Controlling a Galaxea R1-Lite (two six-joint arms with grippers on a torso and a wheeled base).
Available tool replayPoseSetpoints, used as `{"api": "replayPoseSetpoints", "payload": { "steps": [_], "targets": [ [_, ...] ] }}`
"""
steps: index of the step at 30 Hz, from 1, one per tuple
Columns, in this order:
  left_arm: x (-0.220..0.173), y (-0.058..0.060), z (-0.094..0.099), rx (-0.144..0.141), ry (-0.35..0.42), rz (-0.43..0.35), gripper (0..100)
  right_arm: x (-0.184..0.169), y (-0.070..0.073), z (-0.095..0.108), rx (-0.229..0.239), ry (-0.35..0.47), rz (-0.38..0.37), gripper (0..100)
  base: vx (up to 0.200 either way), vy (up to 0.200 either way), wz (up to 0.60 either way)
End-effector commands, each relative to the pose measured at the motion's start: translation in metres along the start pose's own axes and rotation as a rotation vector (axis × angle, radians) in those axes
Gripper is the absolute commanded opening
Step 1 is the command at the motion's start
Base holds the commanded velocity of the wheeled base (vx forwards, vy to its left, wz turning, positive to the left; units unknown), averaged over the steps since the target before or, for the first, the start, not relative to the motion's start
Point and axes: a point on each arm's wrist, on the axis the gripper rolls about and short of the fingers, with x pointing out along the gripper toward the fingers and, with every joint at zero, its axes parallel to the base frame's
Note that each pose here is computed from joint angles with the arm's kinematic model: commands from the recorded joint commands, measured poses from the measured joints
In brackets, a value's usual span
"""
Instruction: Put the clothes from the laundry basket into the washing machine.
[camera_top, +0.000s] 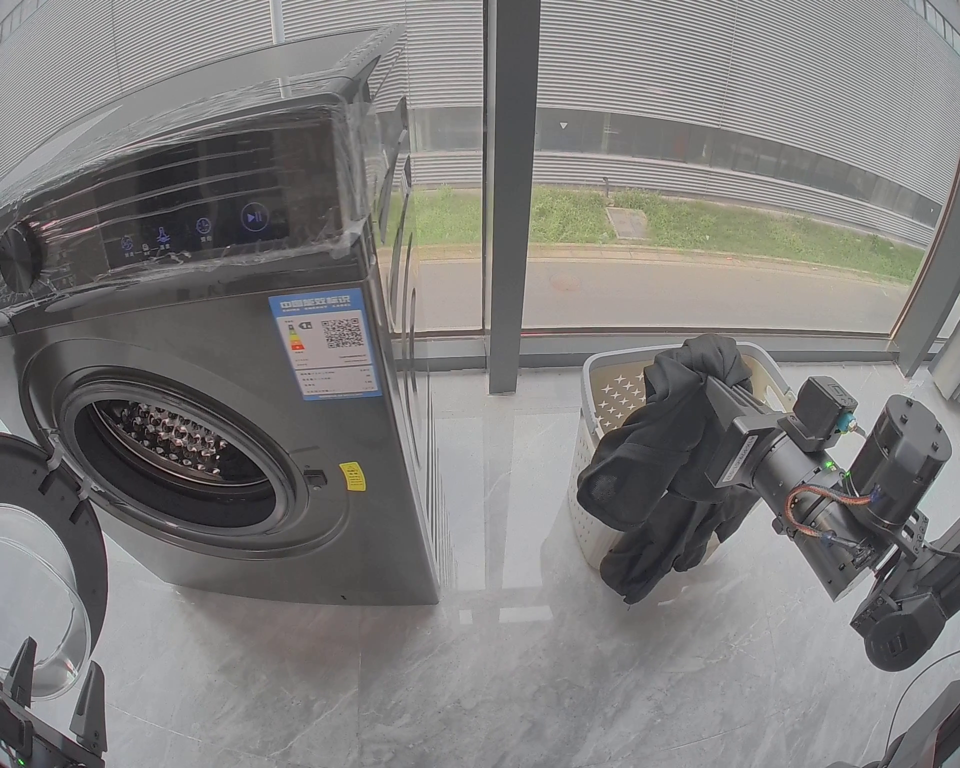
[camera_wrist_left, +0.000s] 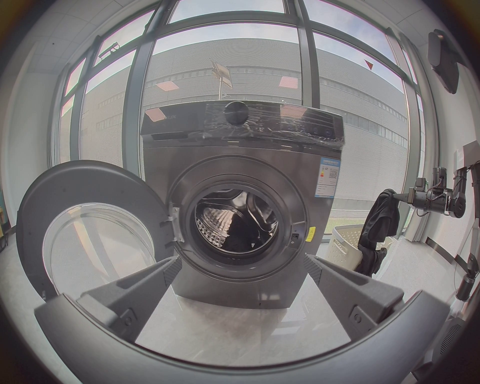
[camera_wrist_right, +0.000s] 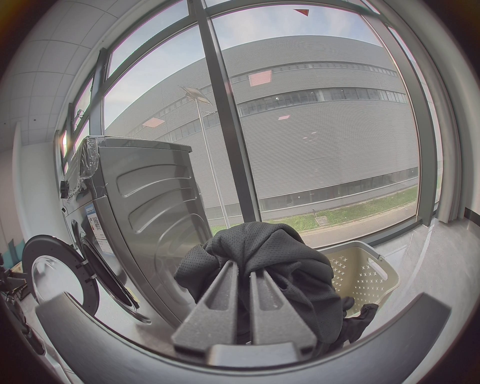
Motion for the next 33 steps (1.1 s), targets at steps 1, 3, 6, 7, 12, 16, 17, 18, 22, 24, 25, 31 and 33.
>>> {"api": "replayPoseSetpoints", "payload": {
  "steps": [1,3,6,7,12,16,17,18,22,24,25,31,33],
  "targets": [
    [-0.0007,0.0003,-0.0031,0.0,-0.007,0.0,100,-0.0004,0.0008,-0.0001,0.0,0.001,0.003,0,-0.2,0.0,0.0],
    [-0.0007,0.0003,-0.0031,0.002,-0.008,0.002,100,-0.0004,0.0008,-0.0001,0.0,0.001,0.003,0,-0.2,0.0,0.0],
    [-0.0007,0.0003,-0.0031,0.002,-0.008,0.002,100,-0.0004,0.0008,-0.0001,0.0,0.001,0.003,0,-0.2,0.0,0.0],
    [-0.0007,0.0003,-0.0031,0.0,-0.008,0.002,100,-0.0004,0.0008,-0.0001,0.0,0.001,0.003,0,-0.2,0.0,0.0],
    [-0.0007,0.0003,-0.0031,0.002,-0.007,0.0,100,-0.0008,0.0015,0.0003,0.001,0.0,0.006,0,-0.2,0.0,0.0],
    [-0.0007,0.0003,-0.0031,0.002,-0.008,0.002,100,-0.0008,0.002,-0.0001,0.002,0.0,0.008,0,-0.2,0.0,0.0],
    [-0.0007,0.0003,-0.0031,0.002,-0.007,-0.001,100,-0.0008,0.002,-0.0001,0.002,0.0,0.008,0,-0.2,0.0,0.0],
    [-0.0007,0.0003,-0.0031,0.002,-0.008,0.002,100,-0.0009,0.0023,-0.0001,0.002,0.0,0.009,0,-0.2,0.0,0.0],
    [-0.0006,0.0003,-0.0033,0.005,-0.007,0.0,100,-0.002,0.0024,-0.0012,0.0,0.005,0.015,0,-0.15,0.0,0.0],
    [-0.0006,0.0003,-0.0035,0.005,-0.006,-0.001,100,-0.0034,0.0044,-0.0014,0.002,0.007,0.024,0,0.0,0.0,0.0],
    [-0.0006,0.0003,-0.0035,0.005,-0.006,-0.001,100,-0.0047,0.0064,-0.0021,0.003,0.009,0.033,0,0.0,0.2,0.0],
    [-0.0007,0.0003,-0.0032,0.002,-0.006,-0.001,100,-0.0059,0.0084,-0.0029,0.003,0.014,0.041,0,0.0,0.2,0.0],
    [-0.0007,0.0003,-0.0032,0.002,-0.006,-0.001,100,-0.0061,0.0088,-0.003,0.003,0.014,0.043,0,0.0,0.2,0.0]
  ]
}}
